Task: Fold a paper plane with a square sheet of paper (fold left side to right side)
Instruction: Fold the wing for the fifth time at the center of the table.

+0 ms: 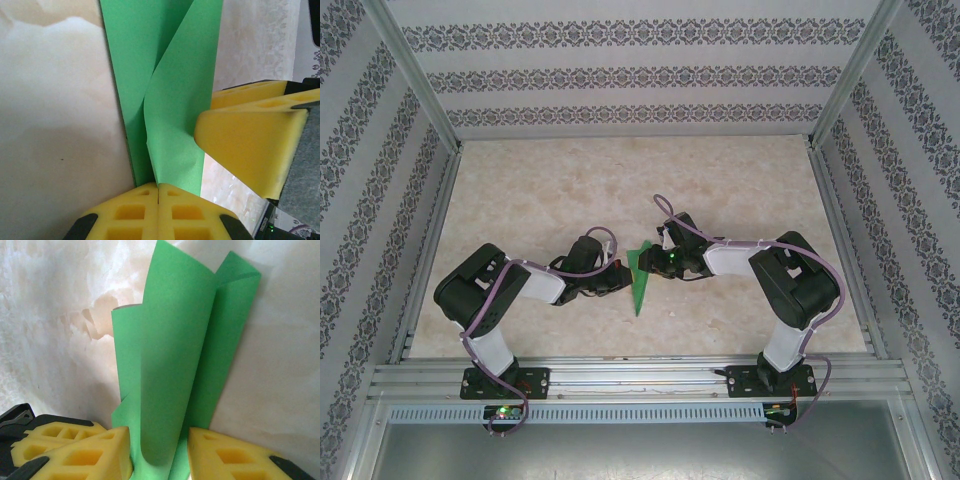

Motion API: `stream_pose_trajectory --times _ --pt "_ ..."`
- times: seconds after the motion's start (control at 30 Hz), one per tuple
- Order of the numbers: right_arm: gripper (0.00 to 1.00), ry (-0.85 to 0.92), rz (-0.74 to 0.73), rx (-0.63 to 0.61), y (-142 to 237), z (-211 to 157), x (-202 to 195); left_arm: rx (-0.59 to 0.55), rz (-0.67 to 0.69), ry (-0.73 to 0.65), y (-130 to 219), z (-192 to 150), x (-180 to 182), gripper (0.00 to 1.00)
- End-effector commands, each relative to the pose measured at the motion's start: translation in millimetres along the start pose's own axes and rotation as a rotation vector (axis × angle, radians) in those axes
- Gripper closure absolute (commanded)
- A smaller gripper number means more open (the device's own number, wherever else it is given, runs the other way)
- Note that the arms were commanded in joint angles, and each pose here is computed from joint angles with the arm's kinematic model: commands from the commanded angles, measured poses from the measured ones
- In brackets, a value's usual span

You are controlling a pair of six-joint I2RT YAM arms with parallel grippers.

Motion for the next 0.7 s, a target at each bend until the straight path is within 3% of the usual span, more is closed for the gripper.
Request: stream_pose_trajectory --times 0.0,0.67 --pt "0.62 0.022 -0.054 0.007 -9 -9 -8 0.029 0.032 -0.007 -6 -5 3 0.96" --pt "0.62 0.028 -0.036 -0.033 4 -4 0 0.08 0.148 0.043 -11 -13 21 0.96"
Point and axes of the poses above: each hand's point on the last joint's axis, 136 mm out from that joint toward the fingers, its own y axis back along the fingers, its own x axis along the line the jaws close on, z = x × y, the point moved 4 cm from there along y, back along the fingers, and after that the axes turned 7 degrees about -y, right-handed, at the moved point
